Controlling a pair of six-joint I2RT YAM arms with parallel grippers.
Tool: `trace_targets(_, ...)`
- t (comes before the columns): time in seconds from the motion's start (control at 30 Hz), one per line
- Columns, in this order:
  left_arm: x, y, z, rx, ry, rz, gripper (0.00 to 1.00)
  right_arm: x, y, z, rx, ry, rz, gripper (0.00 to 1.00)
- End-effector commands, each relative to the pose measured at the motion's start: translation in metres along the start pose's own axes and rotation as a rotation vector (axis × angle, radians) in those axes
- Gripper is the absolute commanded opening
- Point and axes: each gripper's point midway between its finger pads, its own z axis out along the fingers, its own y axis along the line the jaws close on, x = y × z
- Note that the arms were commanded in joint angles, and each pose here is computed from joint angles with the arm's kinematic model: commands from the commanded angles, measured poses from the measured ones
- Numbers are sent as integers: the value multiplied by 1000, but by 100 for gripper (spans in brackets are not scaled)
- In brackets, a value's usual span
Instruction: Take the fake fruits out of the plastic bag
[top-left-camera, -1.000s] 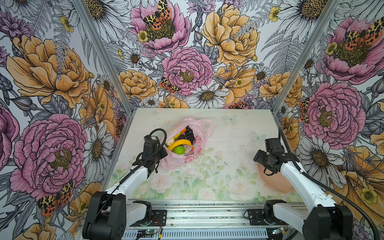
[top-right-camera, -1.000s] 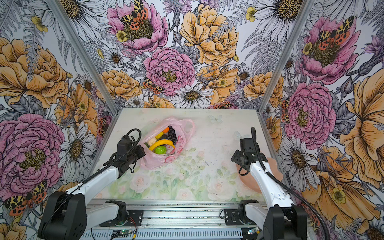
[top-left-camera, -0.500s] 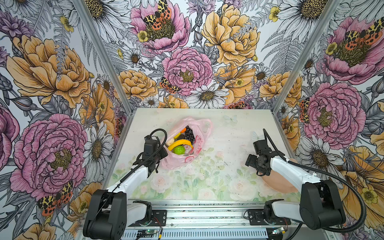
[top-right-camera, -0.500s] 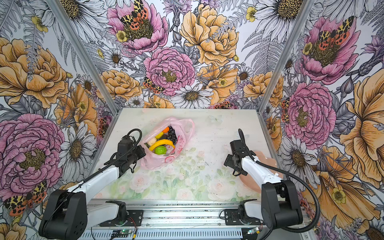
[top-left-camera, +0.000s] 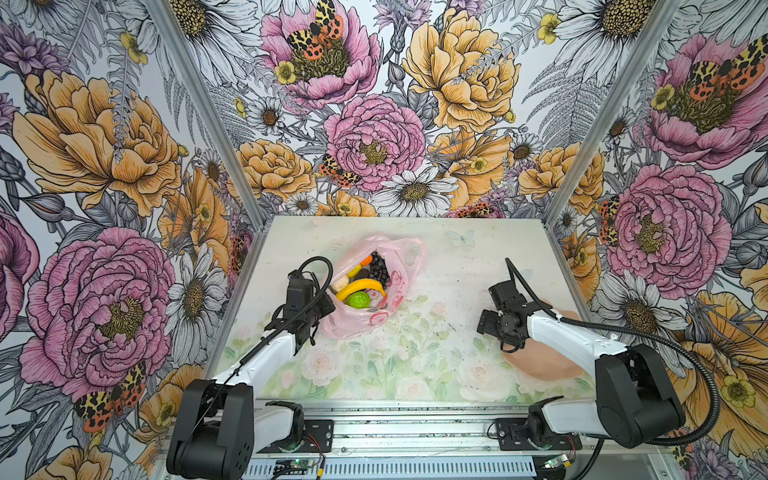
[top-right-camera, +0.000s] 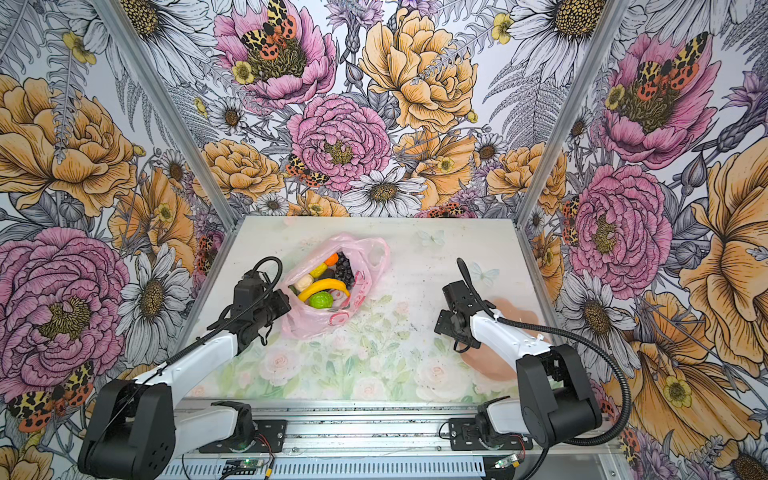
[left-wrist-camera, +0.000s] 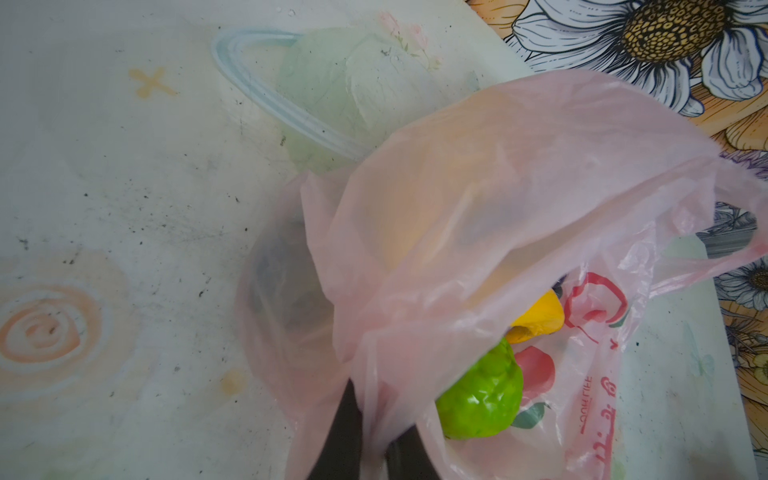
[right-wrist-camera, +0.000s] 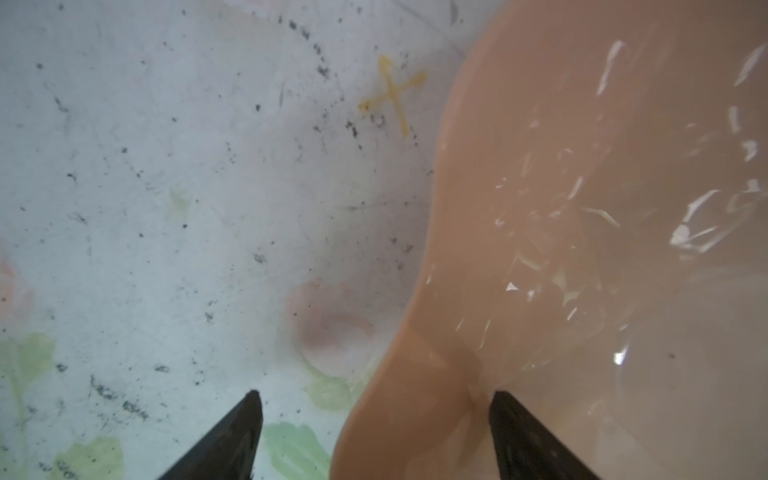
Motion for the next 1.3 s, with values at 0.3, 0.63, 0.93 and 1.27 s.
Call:
trace_targets(0.3,-1,-2,2,22,-2,9,11,-3,115,-15,-192,-36,-137,86)
trace_targets(0.63,-3,-1,1,22,-6,9,11,18,209,-19,-297,-14,-291,86)
trace_targets(0.93,-4,-2,0,24,-10,9,11,42,261,-31,-374,-1,-378,86)
trace_targets(1.27,-4,-3,0,28,-7,13,10,15,238,-78,-382,-147,-411,86)
